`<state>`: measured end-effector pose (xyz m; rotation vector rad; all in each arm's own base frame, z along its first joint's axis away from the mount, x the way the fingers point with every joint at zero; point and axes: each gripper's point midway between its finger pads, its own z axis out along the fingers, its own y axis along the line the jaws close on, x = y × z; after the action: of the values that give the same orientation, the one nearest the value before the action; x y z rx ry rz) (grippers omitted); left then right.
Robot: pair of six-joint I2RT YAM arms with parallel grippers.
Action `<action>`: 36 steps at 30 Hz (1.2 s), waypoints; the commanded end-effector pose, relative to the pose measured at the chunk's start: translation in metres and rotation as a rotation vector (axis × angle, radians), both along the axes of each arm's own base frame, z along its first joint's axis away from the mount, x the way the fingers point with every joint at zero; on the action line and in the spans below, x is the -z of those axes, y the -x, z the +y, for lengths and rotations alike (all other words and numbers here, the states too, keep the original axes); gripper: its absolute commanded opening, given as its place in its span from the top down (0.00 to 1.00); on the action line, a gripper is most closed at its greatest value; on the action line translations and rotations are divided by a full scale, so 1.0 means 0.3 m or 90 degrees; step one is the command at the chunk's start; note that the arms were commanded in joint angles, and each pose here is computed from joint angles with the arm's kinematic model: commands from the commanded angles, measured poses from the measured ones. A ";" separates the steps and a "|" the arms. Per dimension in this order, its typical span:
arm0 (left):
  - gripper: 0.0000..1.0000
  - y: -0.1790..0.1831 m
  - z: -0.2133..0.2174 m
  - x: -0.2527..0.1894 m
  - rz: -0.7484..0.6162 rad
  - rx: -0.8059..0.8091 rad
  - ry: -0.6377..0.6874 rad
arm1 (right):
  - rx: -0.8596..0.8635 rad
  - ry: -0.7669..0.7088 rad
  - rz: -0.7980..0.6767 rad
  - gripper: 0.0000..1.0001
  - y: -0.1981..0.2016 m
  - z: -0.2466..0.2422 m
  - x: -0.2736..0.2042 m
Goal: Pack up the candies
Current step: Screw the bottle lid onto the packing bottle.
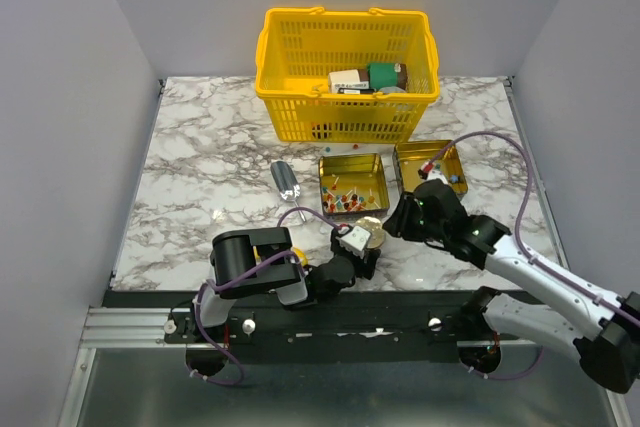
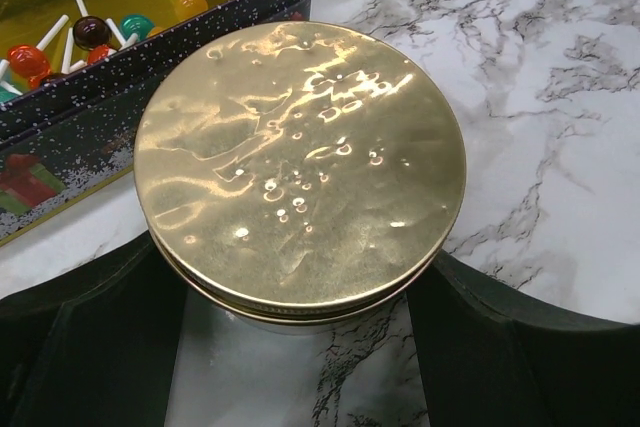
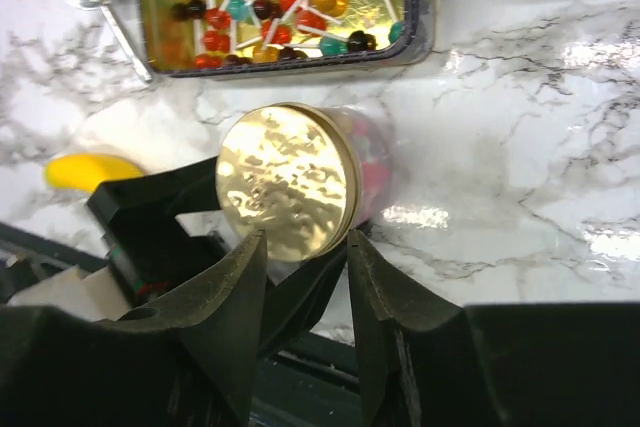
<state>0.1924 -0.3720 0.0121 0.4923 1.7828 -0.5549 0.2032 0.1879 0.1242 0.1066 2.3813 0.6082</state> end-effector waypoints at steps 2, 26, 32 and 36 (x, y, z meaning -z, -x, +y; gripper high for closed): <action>0.41 0.096 0.171 0.269 0.099 0.030 -0.184 | 0.001 0.064 -0.004 0.61 -0.078 0.015 0.059; 0.36 0.075 0.139 0.268 0.127 0.010 -0.193 | -0.086 -0.068 0.136 0.99 0.195 0.027 0.275; 0.21 0.081 0.128 0.221 0.121 0.026 -0.179 | -0.034 -0.064 0.112 0.99 0.147 0.013 0.224; 0.05 0.085 0.121 0.188 0.115 0.038 -0.181 | -0.007 -0.072 0.066 0.73 0.106 0.002 0.155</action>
<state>0.1929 -0.3737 0.0171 0.5066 1.8328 -0.5368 0.1890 0.1959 0.0811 0.1678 2.3683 0.7899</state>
